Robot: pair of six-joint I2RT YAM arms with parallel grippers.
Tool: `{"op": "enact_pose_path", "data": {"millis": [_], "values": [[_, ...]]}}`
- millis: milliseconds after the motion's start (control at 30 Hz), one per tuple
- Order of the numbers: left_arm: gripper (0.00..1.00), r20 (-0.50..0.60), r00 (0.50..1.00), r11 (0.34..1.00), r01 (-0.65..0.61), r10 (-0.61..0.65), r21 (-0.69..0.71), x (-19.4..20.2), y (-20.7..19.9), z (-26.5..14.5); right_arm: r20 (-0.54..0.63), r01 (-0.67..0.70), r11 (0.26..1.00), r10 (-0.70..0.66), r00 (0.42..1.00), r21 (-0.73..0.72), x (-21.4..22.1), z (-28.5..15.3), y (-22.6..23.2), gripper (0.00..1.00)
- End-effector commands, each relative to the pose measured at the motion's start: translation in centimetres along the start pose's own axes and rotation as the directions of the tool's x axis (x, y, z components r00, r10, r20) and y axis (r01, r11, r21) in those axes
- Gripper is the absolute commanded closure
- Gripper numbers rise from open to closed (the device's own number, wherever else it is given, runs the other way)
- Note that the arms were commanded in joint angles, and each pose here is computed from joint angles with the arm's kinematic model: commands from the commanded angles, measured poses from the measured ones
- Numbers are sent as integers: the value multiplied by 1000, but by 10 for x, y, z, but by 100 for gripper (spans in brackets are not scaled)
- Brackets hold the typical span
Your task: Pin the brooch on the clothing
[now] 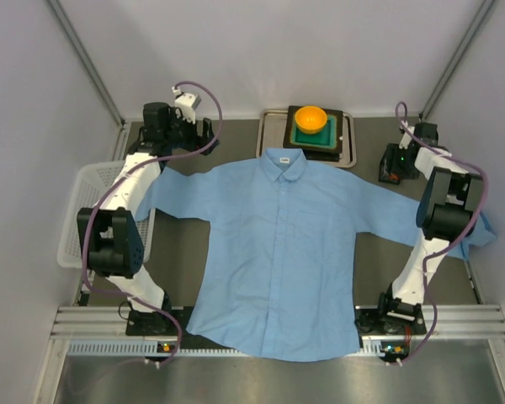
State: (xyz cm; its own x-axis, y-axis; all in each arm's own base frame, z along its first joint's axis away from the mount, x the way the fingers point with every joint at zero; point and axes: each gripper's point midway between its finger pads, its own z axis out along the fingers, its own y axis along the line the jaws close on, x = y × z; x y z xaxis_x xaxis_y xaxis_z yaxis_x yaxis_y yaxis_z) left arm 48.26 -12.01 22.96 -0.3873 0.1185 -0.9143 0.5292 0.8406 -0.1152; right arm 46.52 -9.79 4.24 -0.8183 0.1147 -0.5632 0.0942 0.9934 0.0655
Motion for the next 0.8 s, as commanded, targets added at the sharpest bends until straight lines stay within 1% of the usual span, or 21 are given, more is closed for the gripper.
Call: {"op": "enact_pose_path", "data": {"millis": [0, 333, 533, 767], "values": [[11, 63, 998, 1000, -19, 19, 4, -25, -2, 0, 84, 6, 1000, -8, 996, 20, -33, 0, -8, 41], [11, 59, 998, 1000, -16, 16, -3, -26, 2, 4, 78, -3, 999, 1, 997, 33, -35, 3, -10, 44], [12, 59, 998, 1000, -10, 10, -3, -28, 3, 7, 69, -12, 998, 8, 998, 59, -34, 6, -15, 53], [12, 60, 998, 1000, -16, 17, -8, -32, 5, 7, 55, 5, 996, -10, 998, 90, -31, 6, -21, 55]]}}
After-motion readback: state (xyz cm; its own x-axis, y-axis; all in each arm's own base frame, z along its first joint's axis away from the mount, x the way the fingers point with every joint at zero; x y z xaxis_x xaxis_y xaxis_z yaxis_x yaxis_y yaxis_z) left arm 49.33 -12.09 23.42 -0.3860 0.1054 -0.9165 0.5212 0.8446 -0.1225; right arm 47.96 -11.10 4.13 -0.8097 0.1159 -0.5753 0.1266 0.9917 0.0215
